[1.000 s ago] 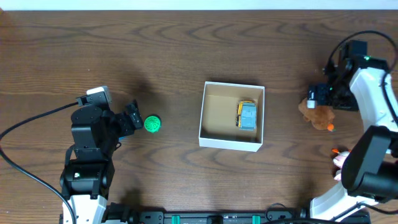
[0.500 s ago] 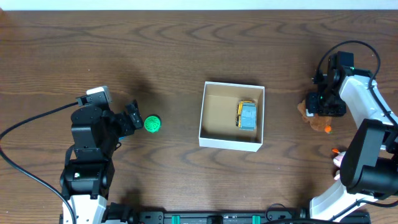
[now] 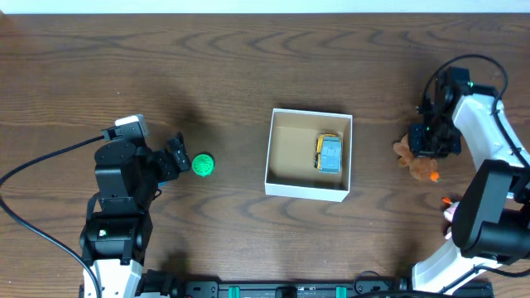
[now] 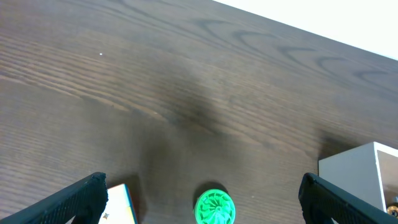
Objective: Pack container
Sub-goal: 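Move the right gripper to the brown plush bear and grasp it, then lower the bear into the box beside the truck and open right gripper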
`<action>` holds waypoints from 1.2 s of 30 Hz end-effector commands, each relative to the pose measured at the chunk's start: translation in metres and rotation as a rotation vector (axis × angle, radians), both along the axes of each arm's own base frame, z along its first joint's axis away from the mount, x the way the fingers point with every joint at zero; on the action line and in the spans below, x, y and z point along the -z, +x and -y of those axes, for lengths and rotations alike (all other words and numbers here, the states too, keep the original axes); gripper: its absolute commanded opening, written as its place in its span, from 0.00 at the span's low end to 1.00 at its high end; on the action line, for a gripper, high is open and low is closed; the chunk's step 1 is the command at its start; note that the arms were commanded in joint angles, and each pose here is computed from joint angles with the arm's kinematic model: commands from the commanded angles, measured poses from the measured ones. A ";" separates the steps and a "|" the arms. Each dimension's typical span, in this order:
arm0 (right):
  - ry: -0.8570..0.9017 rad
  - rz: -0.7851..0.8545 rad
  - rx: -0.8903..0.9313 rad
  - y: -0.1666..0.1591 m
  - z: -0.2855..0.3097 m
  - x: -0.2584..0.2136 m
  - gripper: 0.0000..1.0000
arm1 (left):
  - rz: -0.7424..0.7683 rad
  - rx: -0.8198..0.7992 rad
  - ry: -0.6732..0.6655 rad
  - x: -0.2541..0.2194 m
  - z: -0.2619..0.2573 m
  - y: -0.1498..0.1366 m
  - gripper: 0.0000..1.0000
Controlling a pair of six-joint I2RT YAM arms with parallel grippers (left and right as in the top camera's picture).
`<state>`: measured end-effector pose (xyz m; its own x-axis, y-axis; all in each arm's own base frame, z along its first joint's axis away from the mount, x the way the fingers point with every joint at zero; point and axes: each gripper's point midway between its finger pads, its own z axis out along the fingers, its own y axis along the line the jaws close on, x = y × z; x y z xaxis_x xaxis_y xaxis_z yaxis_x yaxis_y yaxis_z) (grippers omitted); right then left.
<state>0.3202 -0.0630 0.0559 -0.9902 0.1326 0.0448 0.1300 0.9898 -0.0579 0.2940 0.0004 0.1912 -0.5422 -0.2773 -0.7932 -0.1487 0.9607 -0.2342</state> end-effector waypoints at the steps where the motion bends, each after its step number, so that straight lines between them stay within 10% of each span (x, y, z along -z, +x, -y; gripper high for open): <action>1: -0.003 0.154 -0.008 0.030 -0.015 -0.058 0.05 | 0.027 -0.014 0.004 -0.013 -0.003 0.003 0.98; 15: 0.254 0.479 0.092 0.017 -0.179 -0.199 0.05 | 0.027 -0.014 0.004 -0.013 -0.003 0.003 0.98; 36: 0.178 0.229 0.091 0.005 -0.281 -0.044 0.01 | 0.027 -0.014 0.003 -0.013 -0.003 0.003 0.98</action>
<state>0.3215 0.2213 0.1101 -0.9682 0.2008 -0.1495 0.1720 0.9675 0.1852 0.2941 0.0004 0.1912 -0.5420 -0.2769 -0.7935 -0.1484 0.9609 -0.2340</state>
